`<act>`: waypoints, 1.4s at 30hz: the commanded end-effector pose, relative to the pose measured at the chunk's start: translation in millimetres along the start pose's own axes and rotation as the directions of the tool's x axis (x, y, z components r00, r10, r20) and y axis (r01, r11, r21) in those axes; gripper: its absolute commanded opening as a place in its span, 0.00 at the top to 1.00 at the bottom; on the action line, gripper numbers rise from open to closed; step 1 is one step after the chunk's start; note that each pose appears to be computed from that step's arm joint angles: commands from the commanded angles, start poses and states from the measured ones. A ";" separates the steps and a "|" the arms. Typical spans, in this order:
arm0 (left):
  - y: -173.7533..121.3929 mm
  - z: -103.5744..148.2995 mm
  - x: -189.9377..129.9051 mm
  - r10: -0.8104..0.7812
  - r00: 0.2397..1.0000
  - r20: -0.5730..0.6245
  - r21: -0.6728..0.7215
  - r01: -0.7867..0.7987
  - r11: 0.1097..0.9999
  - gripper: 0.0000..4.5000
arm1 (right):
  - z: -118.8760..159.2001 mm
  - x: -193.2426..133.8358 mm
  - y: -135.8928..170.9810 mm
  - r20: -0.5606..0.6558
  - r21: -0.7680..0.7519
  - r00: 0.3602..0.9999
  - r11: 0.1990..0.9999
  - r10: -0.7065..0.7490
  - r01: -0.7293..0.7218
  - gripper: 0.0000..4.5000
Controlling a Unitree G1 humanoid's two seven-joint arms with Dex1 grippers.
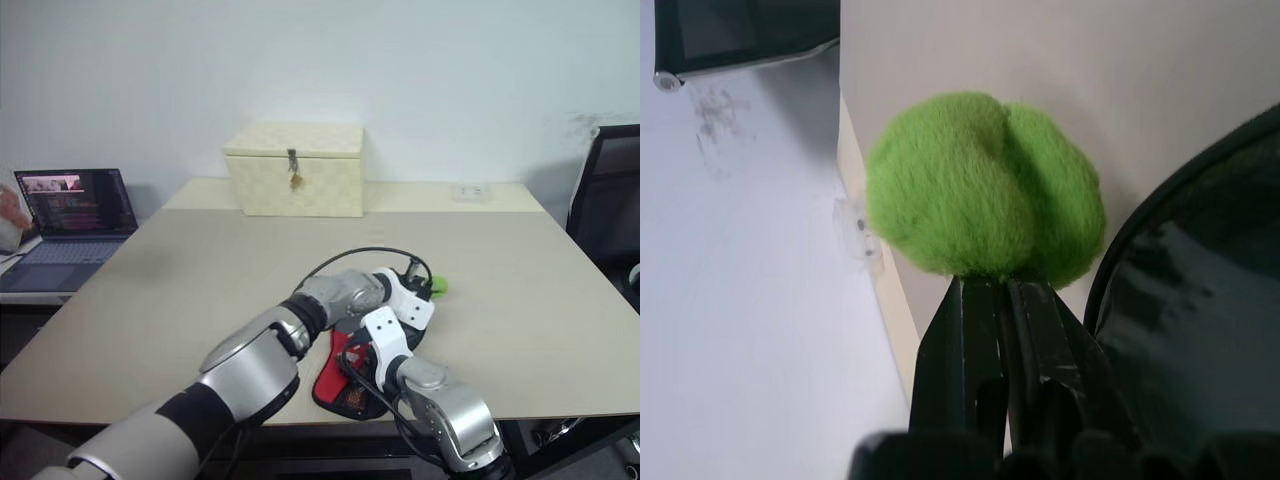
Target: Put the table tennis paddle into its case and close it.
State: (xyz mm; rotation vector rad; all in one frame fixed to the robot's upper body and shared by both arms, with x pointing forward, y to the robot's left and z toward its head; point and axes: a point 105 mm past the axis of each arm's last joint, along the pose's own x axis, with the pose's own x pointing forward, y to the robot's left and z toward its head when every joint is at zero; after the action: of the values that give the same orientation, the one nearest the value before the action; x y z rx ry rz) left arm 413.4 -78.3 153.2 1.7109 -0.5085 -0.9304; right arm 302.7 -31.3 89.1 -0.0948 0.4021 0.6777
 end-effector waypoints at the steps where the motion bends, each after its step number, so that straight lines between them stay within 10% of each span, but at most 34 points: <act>1: 23.5 18.8 3.2 0.029 0.997 0.065 -0.072 -0.024 0.997 0.99 | -54.6 7.8 16.3 -0.218 0.084 0.973 0.995 0.075 -0.058 0.00; 10: 7.9 5.6 -5.4 -0.078 0.992 0.096 -0.293 0.103 0.950 0.45 | -46.2 11.6 12.3 -0.198 0.081 0.978 0.995 0.070 -0.055 0.00; 20: 32.1 -47.0 -39.2 0.073 0.996 0.060 -0.566 -0.026 0.824 0.45 | -12.3 12.9 6.3 -0.105 0.042 0.988 0.993 0.113 -0.110 0.00; 27: 38.1 -119.9 -116.4 0.330 0.943 0.051 -0.919 -0.086 0.386 0.45 | 59.7 -34.8 15.5 0.134 -0.039 0.941 0.951 0.310 -0.308 0.00; 36: -25.7 -102.7 -219.3 0.321 0.882 0.345 -0.938 0.334 0.093 0.45 | 68.5 -47.9 -65.5 0.221 0.119 0.973 0.992 -0.069 0.043 0.00; 42: -48.5 -81.0 -246.2 0.222 0.901 0.373 -0.927 0.371 0.054 0.45 | 44.1 -44.4 -105.1 0.135 0.251 0.947 0.935 -0.290 0.251 0.00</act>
State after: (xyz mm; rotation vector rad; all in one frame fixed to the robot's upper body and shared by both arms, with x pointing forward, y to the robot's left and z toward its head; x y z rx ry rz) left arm 329.0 168.9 189.8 0.1068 0.1212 -1.2715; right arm 347.4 -120.6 134.7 0.1196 0.3350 0.4118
